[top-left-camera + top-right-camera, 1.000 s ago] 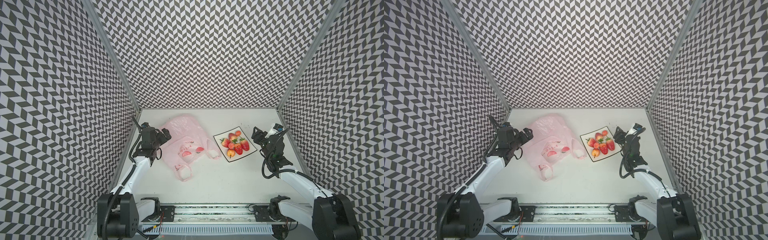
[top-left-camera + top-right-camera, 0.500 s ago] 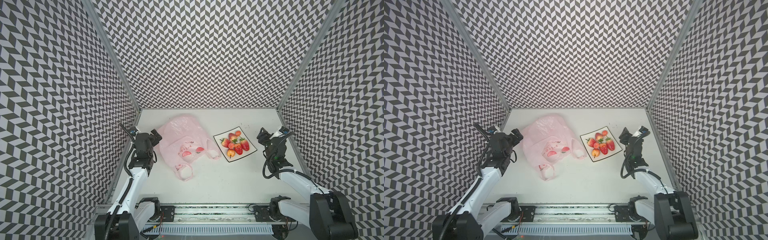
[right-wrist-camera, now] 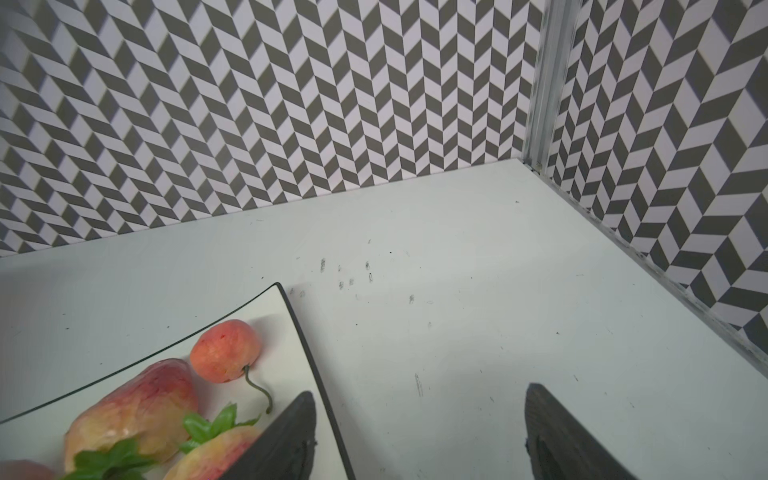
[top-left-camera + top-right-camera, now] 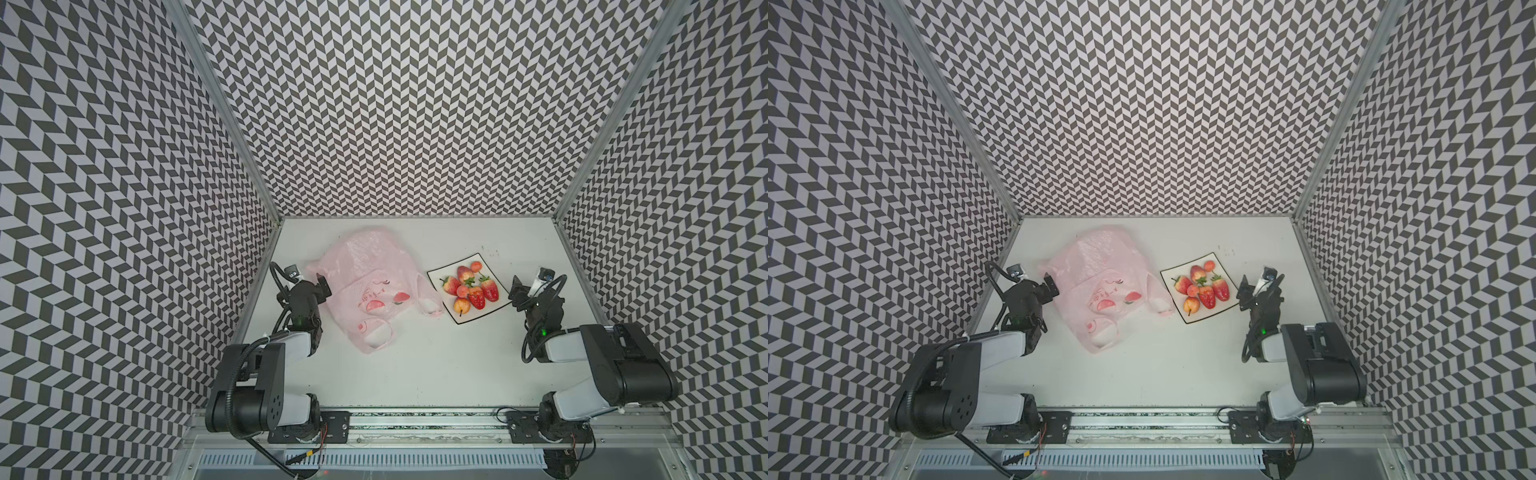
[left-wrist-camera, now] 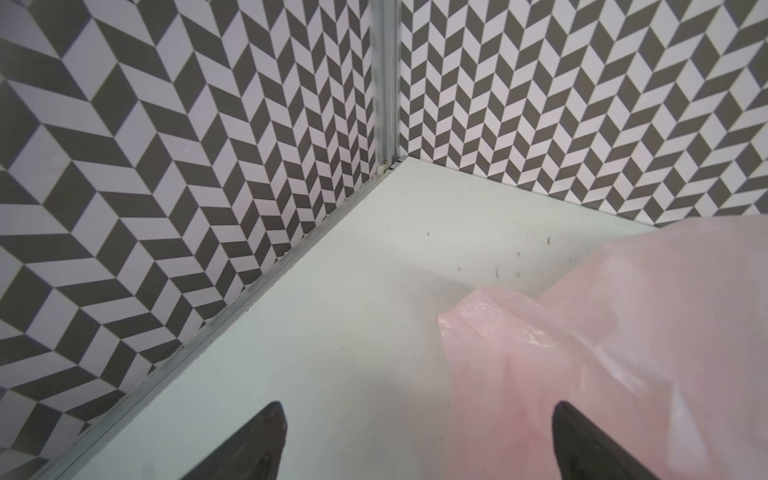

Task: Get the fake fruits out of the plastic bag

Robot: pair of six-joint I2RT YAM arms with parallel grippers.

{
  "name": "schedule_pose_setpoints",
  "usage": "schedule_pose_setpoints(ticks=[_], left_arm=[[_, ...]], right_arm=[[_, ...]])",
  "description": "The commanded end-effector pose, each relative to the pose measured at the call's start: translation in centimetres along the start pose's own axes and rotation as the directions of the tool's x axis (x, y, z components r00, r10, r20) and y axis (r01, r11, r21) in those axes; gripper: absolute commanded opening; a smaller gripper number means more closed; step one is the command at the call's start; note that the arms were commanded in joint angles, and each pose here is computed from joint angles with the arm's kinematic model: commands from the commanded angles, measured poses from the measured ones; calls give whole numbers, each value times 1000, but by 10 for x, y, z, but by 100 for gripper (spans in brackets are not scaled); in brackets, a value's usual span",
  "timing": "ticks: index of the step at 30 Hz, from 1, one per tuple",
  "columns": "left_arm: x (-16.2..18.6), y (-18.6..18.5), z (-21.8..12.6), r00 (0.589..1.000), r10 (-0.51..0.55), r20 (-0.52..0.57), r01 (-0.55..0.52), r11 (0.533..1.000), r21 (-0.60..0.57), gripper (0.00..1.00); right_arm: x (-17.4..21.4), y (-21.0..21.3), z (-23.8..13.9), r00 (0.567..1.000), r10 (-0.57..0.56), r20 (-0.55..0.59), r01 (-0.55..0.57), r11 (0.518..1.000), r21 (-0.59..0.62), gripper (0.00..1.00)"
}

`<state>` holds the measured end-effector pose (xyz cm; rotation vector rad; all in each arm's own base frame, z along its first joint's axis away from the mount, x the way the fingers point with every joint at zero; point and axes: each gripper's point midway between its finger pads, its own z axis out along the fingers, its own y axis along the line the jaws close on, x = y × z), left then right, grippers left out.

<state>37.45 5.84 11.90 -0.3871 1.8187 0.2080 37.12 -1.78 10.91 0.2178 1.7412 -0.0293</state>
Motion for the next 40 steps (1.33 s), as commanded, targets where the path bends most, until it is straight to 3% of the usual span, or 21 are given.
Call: schedule_pose_setpoints(ticks=[1,3,7,9,20,40], left_arm=[[-36,-26,-6,985,14,170,-38,990,136,100],[-32,-31,-12,977,7,214,-48,982,185,100],[-26,-41,-26,957,31,288,-104,964,243,100],[-21,-43,-22,969,40,244,-102,963,248,100],[-23,-32,-18,969,24,245,-65,985,162,100],[-23,-33,-17,969,28,245,-69,984,162,100]], right_arm=[[-37,12,-5,988,-9,154,18,998,-57,79],[-42,15,3,990,-22,136,31,998,-59,84],[-53,14,-4,976,-2,217,16,998,-64,91],[-54,15,-4,975,-2,221,17,998,-65,92],[-51,15,-3,978,-5,208,19,998,-65,95],[-52,15,-3,977,-5,213,20,998,-67,100]])
